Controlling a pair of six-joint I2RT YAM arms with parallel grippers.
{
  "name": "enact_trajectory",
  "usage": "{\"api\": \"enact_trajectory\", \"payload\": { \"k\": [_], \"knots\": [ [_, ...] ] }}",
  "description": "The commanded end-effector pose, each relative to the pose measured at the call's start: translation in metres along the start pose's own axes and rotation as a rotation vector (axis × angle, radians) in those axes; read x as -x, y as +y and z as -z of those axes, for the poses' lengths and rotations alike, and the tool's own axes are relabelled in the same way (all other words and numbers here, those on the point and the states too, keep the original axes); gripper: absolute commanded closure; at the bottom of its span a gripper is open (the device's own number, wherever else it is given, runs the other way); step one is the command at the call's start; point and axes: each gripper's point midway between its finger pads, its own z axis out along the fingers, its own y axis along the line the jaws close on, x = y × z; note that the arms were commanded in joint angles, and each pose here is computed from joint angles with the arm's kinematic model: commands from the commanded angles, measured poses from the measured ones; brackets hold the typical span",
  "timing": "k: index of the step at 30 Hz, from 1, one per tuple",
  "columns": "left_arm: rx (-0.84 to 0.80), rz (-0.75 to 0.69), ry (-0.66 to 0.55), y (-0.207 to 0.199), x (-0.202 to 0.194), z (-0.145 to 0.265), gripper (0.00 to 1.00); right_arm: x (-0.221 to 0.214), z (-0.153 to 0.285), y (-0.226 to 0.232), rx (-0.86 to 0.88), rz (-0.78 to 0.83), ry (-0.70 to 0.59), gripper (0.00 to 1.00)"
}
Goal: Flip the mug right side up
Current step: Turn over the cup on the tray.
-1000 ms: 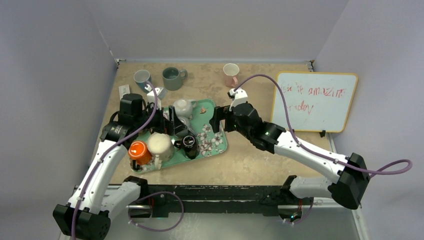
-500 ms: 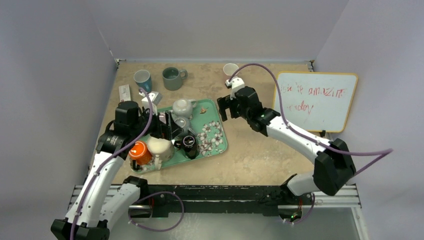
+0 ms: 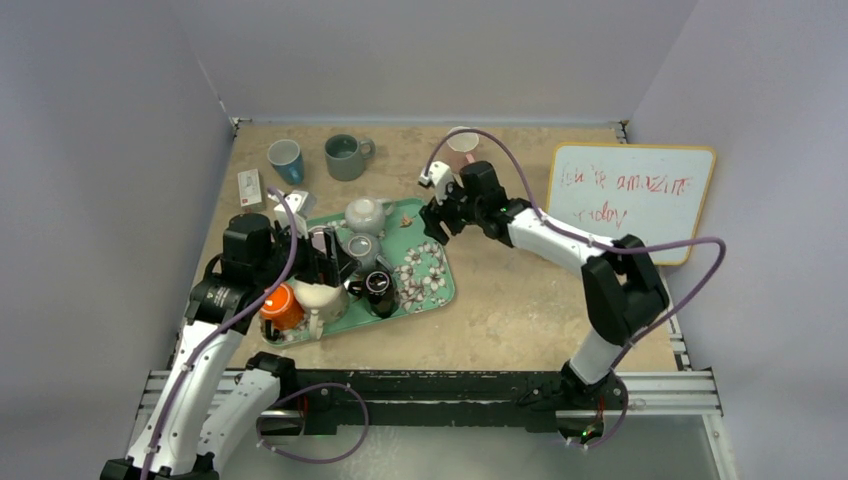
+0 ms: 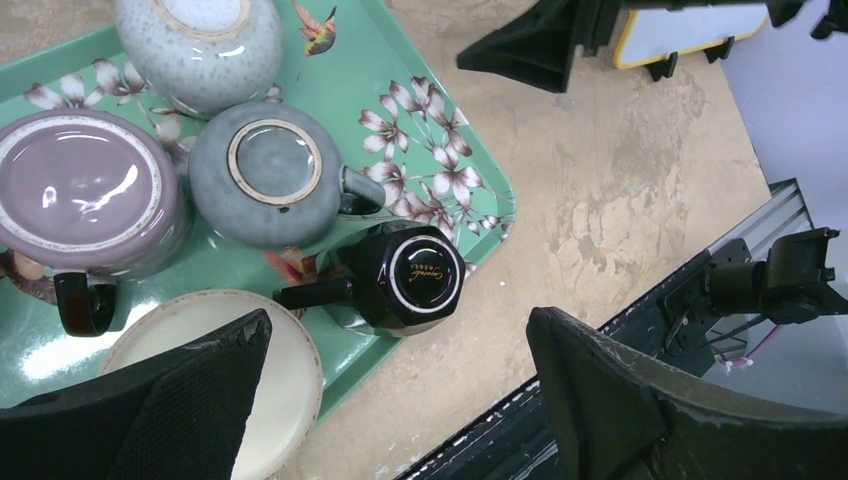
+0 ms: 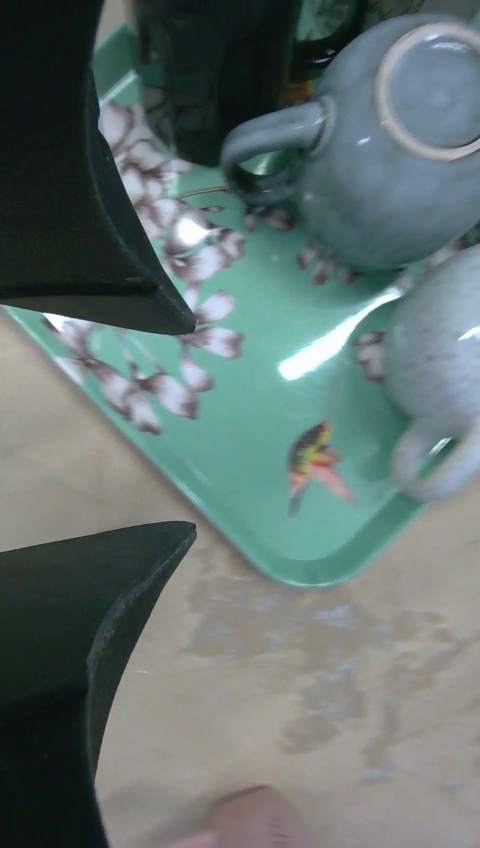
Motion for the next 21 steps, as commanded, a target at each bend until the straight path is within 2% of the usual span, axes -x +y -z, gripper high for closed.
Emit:
{"api": "enact_trajectory", "payload": {
  "k": [1, 3, 7, 11, 14, 21],
  "knots": [
    [0.030, 0.011, -0.038, 0.004, 0.004, 0.004, 0.00, 0.046, -0.016, 0.012, 0.157, 0.145, -0.111, 0.30],
    [0.028, 0.009, -0.048, 0.003, 0.004, 0.006, 0.01, 0.055, -0.026, 0.018, 0.232, 0.192, -0.136, 0.29],
    [0.042, 0.004, -0.073, 0.004, 0.007, 0.010, 0.01, 0.052, -0.049, 0.020, 0.346, 0.286, -0.100, 0.24],
    [0.050, -0.003, -0.095, 0.004, 0.009, 0.014, 0.01, 0.058, -0.069, 0.012, 0.373, 0.331, -0.078, 0.22],
    [0.046, -0.005, -0.101, 0.003, 0.009, 0.015, 0.02, 0.060, -0.079, 0.009, 0.414, 0.441, -0.094, 0.20],
    [0.048, -0.006, -0.105, 0.003, 0.009, 0.015, 0.02, 0.063, -0.100, -0.003, 0.411, 0.575, -0.115, 0.19]
  ]
}}
